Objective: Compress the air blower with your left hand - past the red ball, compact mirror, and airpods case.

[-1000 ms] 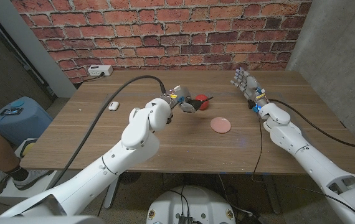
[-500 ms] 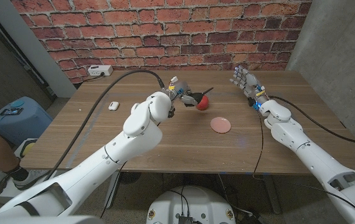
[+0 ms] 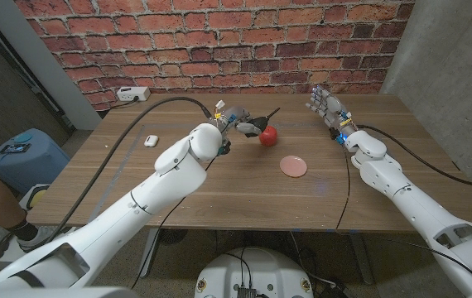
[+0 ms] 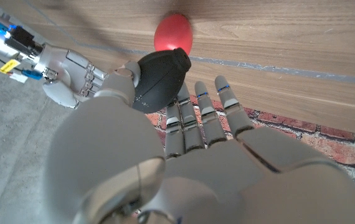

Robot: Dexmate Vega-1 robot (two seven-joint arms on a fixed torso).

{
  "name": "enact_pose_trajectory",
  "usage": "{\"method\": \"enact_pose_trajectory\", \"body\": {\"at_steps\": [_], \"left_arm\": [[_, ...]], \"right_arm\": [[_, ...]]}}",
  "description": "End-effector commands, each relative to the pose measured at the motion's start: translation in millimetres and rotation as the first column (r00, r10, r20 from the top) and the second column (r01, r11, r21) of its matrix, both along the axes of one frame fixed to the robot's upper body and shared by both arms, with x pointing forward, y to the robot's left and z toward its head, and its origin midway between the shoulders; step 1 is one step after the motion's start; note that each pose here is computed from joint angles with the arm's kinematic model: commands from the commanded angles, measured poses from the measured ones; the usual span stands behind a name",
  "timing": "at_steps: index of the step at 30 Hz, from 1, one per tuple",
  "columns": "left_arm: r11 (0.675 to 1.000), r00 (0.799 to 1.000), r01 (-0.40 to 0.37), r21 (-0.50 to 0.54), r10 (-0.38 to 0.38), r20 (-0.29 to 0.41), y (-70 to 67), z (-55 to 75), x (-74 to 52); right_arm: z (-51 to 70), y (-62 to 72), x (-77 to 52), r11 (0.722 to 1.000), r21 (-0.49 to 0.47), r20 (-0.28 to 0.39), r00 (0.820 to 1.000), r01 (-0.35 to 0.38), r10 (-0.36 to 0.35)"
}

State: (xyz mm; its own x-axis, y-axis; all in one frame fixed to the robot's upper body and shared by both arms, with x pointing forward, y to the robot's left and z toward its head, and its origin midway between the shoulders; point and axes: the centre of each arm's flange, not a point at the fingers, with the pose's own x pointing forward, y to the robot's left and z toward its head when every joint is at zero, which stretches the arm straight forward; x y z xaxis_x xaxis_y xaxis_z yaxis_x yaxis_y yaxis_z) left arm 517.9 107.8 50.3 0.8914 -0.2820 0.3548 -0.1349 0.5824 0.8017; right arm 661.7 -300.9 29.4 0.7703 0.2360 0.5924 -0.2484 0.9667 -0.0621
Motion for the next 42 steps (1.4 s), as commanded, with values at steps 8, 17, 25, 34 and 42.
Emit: {"method": "enact_pose_trajectory", "body": {"at_steps": [8,17,25,34,42], "left_arm": [[0.934,0.979,0.139,-0.328,-0.180,-0.100,24.9,-24.2,32.5],[0.882,0.957,0.179,-0.435,-0.260,-0.132,28.1,-33.4,42.6],[0.800,0.911,0.222,-0.558,-0.374,-0.174,29.4,-39.2,54.3],[0.757,0.879,0.238,-0.608,-0.435,-0.198,28.0,-41.3,58.9],[0.720,0.843,0.255,-0.646,-0.492,-0.215,26.6,-42.7,64.3]], "right_arm": [[-1.3,-2.4,-5.0,1.000,0.006,0.005,1.000,0.020,-0.020],[-3.5,-5.2,-7.2,1.000,0.009,0.002,1.000,0.024,-0.024],[-5.3,-9.6,-8.5,1.000,0.013,0.003,1.000,0.025,-0.025],[-4.8,-14.8,-11.7,0.999,0.012,0.004,0.999,0.034,-0.034],[-4.1,-16.2,-14.0,0.999,-0.007,0.003,0.999,0.051,-0.051]]}}
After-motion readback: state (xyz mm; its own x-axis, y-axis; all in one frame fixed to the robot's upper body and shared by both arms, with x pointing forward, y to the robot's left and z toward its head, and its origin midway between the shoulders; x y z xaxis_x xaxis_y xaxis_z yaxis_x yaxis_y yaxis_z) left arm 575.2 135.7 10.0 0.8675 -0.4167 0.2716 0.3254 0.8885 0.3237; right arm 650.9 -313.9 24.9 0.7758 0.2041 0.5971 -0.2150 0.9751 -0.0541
